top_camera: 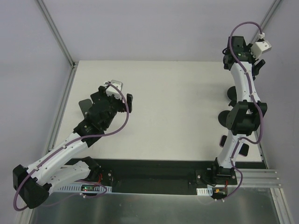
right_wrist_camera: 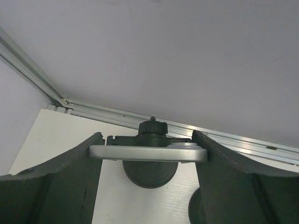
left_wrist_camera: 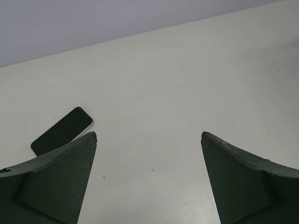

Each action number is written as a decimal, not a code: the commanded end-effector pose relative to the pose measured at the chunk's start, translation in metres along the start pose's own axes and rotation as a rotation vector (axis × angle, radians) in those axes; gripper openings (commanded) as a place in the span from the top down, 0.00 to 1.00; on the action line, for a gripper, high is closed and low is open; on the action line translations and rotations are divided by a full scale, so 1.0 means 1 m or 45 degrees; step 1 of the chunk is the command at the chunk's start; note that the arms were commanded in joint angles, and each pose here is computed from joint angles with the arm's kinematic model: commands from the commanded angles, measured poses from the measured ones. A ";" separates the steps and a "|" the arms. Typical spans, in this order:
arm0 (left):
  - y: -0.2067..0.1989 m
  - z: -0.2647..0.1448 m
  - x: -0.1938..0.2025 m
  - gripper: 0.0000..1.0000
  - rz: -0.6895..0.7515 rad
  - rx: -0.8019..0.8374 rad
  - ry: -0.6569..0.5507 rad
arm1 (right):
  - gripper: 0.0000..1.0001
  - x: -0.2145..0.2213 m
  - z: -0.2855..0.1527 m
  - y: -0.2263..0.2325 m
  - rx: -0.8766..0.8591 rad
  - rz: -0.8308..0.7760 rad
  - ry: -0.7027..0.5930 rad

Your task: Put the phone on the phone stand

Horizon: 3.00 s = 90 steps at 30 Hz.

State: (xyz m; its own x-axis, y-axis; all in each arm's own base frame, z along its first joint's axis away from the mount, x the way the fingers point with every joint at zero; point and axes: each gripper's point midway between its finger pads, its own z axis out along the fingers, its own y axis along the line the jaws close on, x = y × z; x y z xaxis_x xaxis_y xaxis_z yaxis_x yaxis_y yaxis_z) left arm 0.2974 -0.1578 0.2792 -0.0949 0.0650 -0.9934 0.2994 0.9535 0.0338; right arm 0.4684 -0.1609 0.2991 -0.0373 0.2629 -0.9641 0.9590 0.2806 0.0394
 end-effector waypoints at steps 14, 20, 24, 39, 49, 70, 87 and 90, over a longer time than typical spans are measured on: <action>0.001 0.009 0.004 0.09 -0.015 -0.042 0.005 | 0.99 -0.007 0.014 0.009 0.063 0.266 -0.034; 0.000 0.010 0.006 0.10 -0.018 -0.036 0.012 | 0.99 -0.006 0.019 0.022 0.059 0.259 -0.041; 0.001 0.009 0.007 0.10 -0.018 -0.040 0.007 | 0.99 -0.006 0.020 0.024 0.059 0.272 -0.043; 0.009 0.002 -0.006 0.09 -0.002 -0.069 -0.046 | 0.04 -0.009 -0.016 0.017 -0.188 0.165 0.107; 0.012 -0.007 -0.021 0.09 -0.007 -0.064 -0.109 | 0.04 0.012 -0.068 -0.065 -0.407 0.055 0.242; -0.051 0.001 -0.018 0.04 0.010 0.350 0.028 | 0.05 0.116 -0.094 -0.194 -0.821 -0.233 0.635; -0.063 0.000 -0.019 0.04 -0.027 0.424 0.057 | 0.44 0.116 -0.075 -0.160 -0.924 -0.331 0.613; -0.062 -0.001 -0.019 0.05 -0.029 0.416 0.055 | 0.52 0.117 -0.073 -0.158 -0.924 -0.352 0.620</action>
State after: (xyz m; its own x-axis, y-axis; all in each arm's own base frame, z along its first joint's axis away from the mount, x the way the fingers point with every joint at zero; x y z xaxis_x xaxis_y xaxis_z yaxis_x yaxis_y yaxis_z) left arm 0.2820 -0.2124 0.2735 -0.1735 0.1061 -0.9791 0.5656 0.8246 -0.0108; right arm 0.2766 -0.1045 0.1752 -0.5420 0.4547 -0.7067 0.5341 0.8357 0.1280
